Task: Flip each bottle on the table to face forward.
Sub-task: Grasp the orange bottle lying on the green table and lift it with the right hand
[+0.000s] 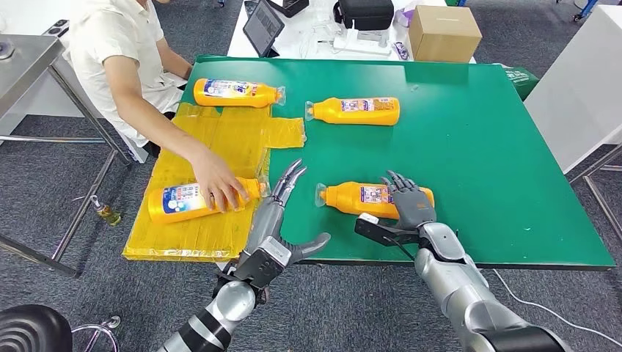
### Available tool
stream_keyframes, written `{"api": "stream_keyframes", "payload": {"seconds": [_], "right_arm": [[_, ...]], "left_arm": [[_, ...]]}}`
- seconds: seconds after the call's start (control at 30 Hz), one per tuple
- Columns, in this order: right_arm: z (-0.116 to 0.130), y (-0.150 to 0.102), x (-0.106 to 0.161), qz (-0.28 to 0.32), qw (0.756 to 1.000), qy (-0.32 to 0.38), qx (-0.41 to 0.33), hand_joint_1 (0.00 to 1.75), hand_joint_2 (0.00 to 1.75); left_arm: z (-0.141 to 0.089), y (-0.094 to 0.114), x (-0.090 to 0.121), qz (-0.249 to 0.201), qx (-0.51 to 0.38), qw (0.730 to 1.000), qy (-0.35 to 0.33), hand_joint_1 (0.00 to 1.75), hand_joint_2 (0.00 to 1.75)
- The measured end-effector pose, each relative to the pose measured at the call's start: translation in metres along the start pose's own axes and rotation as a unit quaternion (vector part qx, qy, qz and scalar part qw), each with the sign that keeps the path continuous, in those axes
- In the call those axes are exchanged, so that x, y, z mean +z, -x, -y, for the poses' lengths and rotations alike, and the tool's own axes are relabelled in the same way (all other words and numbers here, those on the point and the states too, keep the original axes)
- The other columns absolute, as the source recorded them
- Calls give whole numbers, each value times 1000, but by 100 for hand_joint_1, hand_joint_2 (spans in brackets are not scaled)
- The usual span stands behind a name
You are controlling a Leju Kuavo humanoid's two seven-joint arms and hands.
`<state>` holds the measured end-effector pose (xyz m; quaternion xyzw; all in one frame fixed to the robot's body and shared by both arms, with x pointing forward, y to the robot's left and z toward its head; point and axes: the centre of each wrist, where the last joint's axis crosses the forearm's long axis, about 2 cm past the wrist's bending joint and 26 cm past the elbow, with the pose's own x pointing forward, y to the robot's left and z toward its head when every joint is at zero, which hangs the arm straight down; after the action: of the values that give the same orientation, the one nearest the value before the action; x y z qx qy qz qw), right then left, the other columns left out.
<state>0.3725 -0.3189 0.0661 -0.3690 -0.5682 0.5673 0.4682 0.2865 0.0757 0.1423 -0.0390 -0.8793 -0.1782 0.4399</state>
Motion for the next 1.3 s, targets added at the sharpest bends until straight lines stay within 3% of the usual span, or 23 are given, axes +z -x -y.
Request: {"api": "stream_keyframes", "payload": {"seconds": [0.17,0.37,0.7,0.8,0.97,1.1,1.3], "right_arm": [[10,13,-3,-5,999,-40,19,175,175],[15,23,-3,-22,997,-65,24,175,175],[13,31,4,22,991,-29,-132,175,175],[4,18,9,54,977,25,-204,175,175],[-8,-30,18,105,942,106,-299,175,175],[-3,-61,19,142,925,138,-325,175,175],[6,-78,19,175,907,172,-341,175,175]], "left_arm": [[-1,-3,-2,4,6,1000,-1,0,175],[-2,-5,-3,8,9,1000,-1,0,175],[-2,-10,-1,-8,90,996,8,0,175],[-1,-12,1,-47,171,984,-33,0,175],[4,-12,7,-136,329,930,-93,0,175],[5,-12,9,-151,363,913,-104,0,175],[6,-11,10,-163,389,900,-112,0,175]]}}
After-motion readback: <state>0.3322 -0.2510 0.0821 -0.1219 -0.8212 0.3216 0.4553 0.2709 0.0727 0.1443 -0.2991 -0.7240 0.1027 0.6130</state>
